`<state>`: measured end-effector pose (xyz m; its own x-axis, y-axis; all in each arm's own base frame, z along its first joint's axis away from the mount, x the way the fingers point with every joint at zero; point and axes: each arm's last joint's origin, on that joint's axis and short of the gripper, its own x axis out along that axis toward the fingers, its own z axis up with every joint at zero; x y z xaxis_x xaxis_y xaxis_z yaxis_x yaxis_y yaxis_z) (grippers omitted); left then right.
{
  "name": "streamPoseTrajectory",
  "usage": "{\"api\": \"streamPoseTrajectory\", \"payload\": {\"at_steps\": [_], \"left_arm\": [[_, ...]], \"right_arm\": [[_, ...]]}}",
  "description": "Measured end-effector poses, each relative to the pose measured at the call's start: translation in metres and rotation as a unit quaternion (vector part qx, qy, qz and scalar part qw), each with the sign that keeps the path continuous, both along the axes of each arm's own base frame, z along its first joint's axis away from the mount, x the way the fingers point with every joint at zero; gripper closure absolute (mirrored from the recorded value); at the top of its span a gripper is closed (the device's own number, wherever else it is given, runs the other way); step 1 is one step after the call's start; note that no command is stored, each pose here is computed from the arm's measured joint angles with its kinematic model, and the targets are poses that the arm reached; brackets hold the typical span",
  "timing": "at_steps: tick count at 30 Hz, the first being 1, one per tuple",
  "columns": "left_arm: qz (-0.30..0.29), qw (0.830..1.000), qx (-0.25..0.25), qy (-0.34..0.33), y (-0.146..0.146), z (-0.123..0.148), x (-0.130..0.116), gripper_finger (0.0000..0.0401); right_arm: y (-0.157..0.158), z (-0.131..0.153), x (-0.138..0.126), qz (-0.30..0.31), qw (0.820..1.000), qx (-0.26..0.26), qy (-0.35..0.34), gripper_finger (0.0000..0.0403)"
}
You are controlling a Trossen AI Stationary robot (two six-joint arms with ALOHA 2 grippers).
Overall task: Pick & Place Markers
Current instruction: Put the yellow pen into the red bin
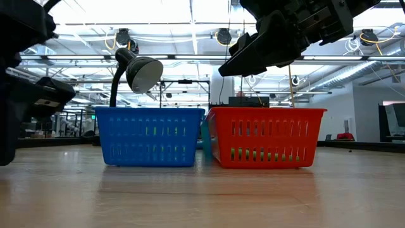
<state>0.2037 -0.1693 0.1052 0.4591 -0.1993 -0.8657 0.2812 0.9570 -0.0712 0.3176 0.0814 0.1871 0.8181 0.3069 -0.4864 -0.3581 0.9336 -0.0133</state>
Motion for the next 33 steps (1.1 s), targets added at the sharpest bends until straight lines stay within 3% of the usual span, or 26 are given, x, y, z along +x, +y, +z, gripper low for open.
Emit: {"api": "streamPoseTrajectory", "payload": {"at_steps": [4, 10, 14, 21, 29, 33], "left_arm": [[0.016, 1.0, 0.009, -0.001, 0.005, 0.001, 0.002, 0.0294], [0.107, 0.994, 0.001, 0.018, 0.015, -0.001, 0.004, 0.0304], [0.134, 0.991, -0.01, 0.029, 0.017, -0.001, 0.004, 0.0303], [0.175, 0.98, -0.061, 0.066, 0.019, -0.001, 0.006, 0.0299], [0.191, 0.977, -0.063, 0.064, 0.025, -0.001, 0.01, 0.0247], [0.161, 0.985, -0.045, 0.052, 0.025, -0.001, 0.011, 0.0207]], "right_arm": [[0.0, 0.0, 0.0, 0.0, 1.0, 0.0, 0.001, 0.0312], [0.0, 0.0, 0.0, 0.0, 1.0, 0.0, 0.001, 0.0312], [0.0, 0.0, 0.0, 0.0, 1.0, 0.0, 0.001, 0.0312], [0.0, 0.0, 0.0, 0.0, 1.0, 0.0, 0.001, 0.0312], [0.0, 0.0, 0.0, 0.0, 1.0, 0.0, 0.001, 0.0312], [0.0, 0.0, 0.0, 0.0, 1.0, 0.0, 0.001, 0.0312]]}}
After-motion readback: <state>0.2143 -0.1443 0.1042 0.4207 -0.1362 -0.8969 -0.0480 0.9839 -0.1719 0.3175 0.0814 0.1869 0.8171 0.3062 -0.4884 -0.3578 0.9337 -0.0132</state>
